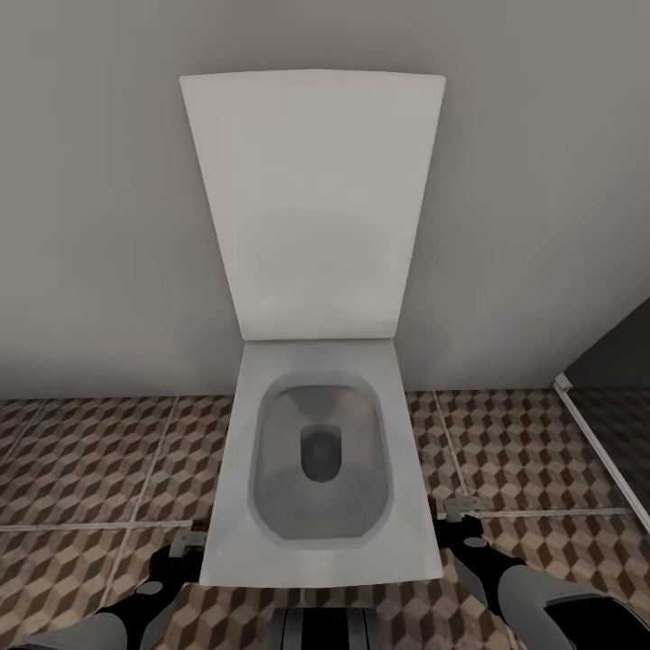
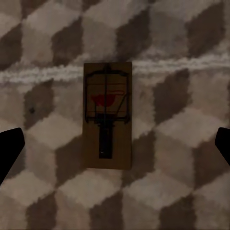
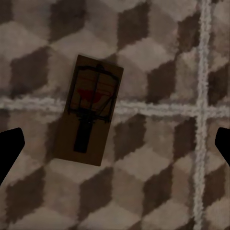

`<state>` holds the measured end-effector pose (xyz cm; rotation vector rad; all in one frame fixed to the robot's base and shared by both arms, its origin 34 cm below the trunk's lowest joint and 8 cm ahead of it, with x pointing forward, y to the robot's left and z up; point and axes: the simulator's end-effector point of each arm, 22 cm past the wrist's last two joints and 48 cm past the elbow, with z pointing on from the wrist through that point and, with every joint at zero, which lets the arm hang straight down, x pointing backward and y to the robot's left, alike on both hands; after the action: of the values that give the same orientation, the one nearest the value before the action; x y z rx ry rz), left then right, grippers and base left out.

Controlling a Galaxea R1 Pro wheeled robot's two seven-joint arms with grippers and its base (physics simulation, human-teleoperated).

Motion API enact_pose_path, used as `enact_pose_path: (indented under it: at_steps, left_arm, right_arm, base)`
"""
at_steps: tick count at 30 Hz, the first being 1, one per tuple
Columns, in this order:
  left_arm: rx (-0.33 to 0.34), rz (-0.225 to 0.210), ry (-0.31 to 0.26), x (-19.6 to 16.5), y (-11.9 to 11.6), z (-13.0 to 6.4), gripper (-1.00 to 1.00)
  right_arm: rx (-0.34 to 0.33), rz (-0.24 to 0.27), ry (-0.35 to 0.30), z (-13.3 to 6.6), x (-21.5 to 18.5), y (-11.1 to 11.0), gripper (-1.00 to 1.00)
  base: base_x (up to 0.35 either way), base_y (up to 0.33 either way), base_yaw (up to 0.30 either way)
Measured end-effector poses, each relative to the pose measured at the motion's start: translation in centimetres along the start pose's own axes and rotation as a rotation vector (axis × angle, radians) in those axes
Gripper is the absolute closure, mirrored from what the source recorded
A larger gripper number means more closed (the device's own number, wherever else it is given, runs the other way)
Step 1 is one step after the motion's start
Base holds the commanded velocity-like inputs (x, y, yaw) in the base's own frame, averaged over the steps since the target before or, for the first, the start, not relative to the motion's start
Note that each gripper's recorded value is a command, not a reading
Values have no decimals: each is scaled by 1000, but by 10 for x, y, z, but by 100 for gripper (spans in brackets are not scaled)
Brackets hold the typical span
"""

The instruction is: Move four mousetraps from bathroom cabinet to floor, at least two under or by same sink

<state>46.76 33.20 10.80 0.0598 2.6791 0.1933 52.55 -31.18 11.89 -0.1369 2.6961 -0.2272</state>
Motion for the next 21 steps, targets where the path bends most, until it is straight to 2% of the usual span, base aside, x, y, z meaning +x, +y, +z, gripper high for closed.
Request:
enact_pose_path:
  at_steps: [14, 21]
  left_arm:
    - [-8, -10, 9, 1, 5, 0, -100]
    - [-31, -13, 35, 4, 22, 1, -100]
  right_arm:
    - [3, -2, -2, 0, 0, -3, -100]
    - [2, -3, -1, 0, 0, -2, -100]
  base:
    - [0, 0, 0]
    - [0, 0, 0]
